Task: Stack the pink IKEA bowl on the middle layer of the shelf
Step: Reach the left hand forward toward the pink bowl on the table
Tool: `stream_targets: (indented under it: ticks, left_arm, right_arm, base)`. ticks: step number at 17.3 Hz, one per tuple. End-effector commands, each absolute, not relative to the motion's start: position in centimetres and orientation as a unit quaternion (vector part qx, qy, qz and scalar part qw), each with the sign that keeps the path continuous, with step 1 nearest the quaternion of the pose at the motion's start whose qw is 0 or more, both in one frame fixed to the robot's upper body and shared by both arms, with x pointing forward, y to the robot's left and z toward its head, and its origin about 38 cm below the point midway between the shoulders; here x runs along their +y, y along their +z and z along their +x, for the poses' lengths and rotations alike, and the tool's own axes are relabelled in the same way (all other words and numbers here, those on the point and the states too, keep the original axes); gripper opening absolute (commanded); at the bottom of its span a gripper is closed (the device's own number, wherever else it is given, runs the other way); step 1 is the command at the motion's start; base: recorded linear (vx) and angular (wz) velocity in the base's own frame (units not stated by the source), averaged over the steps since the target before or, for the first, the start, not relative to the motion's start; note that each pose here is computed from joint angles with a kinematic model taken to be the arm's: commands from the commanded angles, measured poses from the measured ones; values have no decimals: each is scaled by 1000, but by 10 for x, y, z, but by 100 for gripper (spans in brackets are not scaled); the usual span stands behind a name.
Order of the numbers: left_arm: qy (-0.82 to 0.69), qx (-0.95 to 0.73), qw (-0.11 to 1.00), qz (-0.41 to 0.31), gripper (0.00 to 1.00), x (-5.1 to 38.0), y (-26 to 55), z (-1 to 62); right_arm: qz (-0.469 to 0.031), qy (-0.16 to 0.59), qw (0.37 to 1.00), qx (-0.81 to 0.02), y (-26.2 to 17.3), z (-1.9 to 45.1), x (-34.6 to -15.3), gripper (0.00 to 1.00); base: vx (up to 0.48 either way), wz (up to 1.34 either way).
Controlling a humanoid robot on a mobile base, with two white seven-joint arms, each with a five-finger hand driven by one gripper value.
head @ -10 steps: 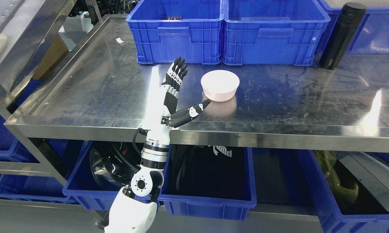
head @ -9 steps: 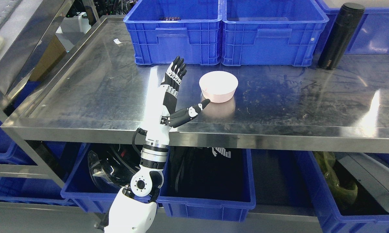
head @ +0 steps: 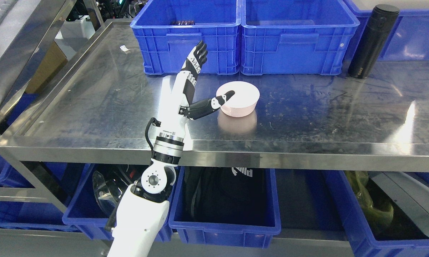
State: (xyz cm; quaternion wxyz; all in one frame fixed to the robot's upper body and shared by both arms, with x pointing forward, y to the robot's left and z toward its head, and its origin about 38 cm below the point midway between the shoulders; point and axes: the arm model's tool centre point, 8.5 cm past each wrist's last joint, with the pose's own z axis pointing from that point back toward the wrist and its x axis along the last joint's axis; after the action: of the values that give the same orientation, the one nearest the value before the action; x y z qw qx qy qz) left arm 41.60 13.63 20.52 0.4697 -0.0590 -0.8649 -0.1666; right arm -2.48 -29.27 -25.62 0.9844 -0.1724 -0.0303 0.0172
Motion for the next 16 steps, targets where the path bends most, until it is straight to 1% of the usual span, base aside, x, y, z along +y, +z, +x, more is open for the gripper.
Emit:
stream_targets:
  ticks: [1, 3, 5, 7, 11, 12, 14, 15, 16]
  left_arm:
    - [-471, -779, 388, 147, 100, 165, 275, 459]
    - [-550, -736, 367, 143, 100, 161, 275, 458]
    - [-573, -714, 370, 158, 98, 168, 269, 459]
    - [-574, -714, 368, 158, 99, 163, 269, 459]
    - [-531, -765, 354, 89, 100, 119, 266, 445]
    - [-539, -753, 370, 76, 100, 119, 264, 447]
    - [-614, -680, 397, 45, 98, 111, 277, 453]
    - [-624, -670, 399, 54, 96, 112, 281, 456]
    - [-648, -646, 393, 95, 96, 124, 289, 462]
  right_arm:
    - [-181, 19, 983, -39, -255, -19, -304, 100]
    - [-181, 19, 983, -39, -255, -19, -304, 100]
    - [-181, 20, 983, -39, -255, -19, -304, 100]
    - [-181, 20, 983, -39, -255, -19, -304, 100]
    - [-181, 20, 983, -39, -255, -19, -304, 100]
    - [-181, 19, 983, -39, -255, -19, -304, 100]
    - [-181, 20, 983, -39, -255, -19, -304, 100]
    - [-181, 19, 983, -39, -255, -19, -304, 100]
    - [-181, 19, 983, -39, -255, -19, -304, 100]
  base:
    - [0, 0]
    - [0, 0]
    - [3, -7]
    - [3, -7]
    - [0, 0]
    - [0, 0]
    - [0, 0]
    - [0, 0]
    - [0, 0]
